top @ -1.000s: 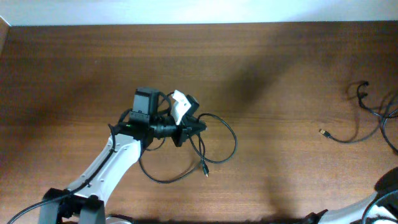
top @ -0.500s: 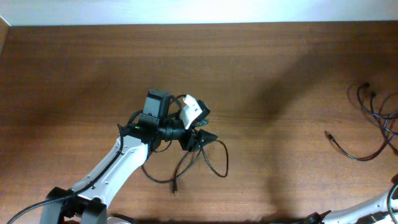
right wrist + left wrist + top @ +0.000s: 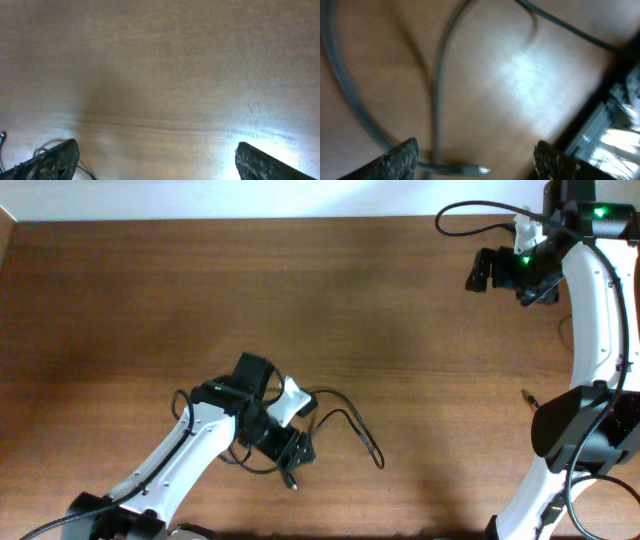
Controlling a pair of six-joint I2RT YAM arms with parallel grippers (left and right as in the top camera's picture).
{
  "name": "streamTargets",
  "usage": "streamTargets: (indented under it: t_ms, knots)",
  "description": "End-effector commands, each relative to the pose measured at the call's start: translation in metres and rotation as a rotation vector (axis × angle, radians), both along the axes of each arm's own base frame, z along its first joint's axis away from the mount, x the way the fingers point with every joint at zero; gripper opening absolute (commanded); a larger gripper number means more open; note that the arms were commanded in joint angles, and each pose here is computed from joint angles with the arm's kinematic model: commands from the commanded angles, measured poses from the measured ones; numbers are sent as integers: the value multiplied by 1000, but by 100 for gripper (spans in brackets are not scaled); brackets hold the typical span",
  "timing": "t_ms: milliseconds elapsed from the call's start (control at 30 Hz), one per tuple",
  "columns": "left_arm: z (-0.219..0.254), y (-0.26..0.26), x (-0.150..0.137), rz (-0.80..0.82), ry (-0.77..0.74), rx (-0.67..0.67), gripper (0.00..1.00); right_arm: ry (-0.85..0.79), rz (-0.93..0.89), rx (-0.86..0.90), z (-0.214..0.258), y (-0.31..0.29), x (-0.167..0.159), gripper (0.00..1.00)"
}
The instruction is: Untangle cables
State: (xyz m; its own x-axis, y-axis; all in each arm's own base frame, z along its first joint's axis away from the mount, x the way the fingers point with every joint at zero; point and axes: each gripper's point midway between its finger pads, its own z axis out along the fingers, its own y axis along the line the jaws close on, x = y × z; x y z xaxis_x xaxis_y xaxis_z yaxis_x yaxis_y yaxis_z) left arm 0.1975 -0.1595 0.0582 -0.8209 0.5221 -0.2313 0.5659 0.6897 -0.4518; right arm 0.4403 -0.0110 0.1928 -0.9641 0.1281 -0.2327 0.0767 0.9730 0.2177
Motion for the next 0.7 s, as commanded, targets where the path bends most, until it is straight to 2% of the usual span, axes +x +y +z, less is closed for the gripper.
streamTargets:
  t_ms: [0,33,67,133,200,233,300,367,400,467,500,533,567,600,667]
  knots:
    - [11,17,97,122,-423,145,80,-102,217,103,40,45,-14,99]
    - [32,13,133,164,-592,124,81,-87,305,136,40,71,-23,99]
    - [48,10,153,192,-688,102,86,-78,382,134,39,93,-29,99]
    - [81,36,186,324,-773,162,89,-68,546,52,34,145,-44,99]
    - [122,77,205,442,-766,198,87,-39,689,-120,27,190,-71,99]
    - [138,96,210,485,-761,218,86,-21,721,-168,26,202,-85,99]
    - [163,147,214,604,-756,251,87,40,777,-326,37,221,-142,99]
    - [173,155,210,616,-751,153,88,11,814,-395,47,223,-162,99]
    - [178,156,207,614,-748,109,88,50,852,-413,38,217,-179,99]
    - [185,159,204,622,-760,102,88,186,1038,-317,6,228,-218,99]
    - [185,159,203,622,-759,103,88,250,1212,-296,-23,232,-239,99]
    - [184,159,202,622,-756,103,88,277,1325,-326,-40,227,-246,99]
    - [184,159,202,621,-756,103,88,278,1436,-425,-62,217,-241,99]
    - [184,159,202,621,-755,103,88,225,1458,-553,-78,210,-223,99]
    - [184,159,202,620,-755,102,87,97,1487,-584,-93,225,-200,99]
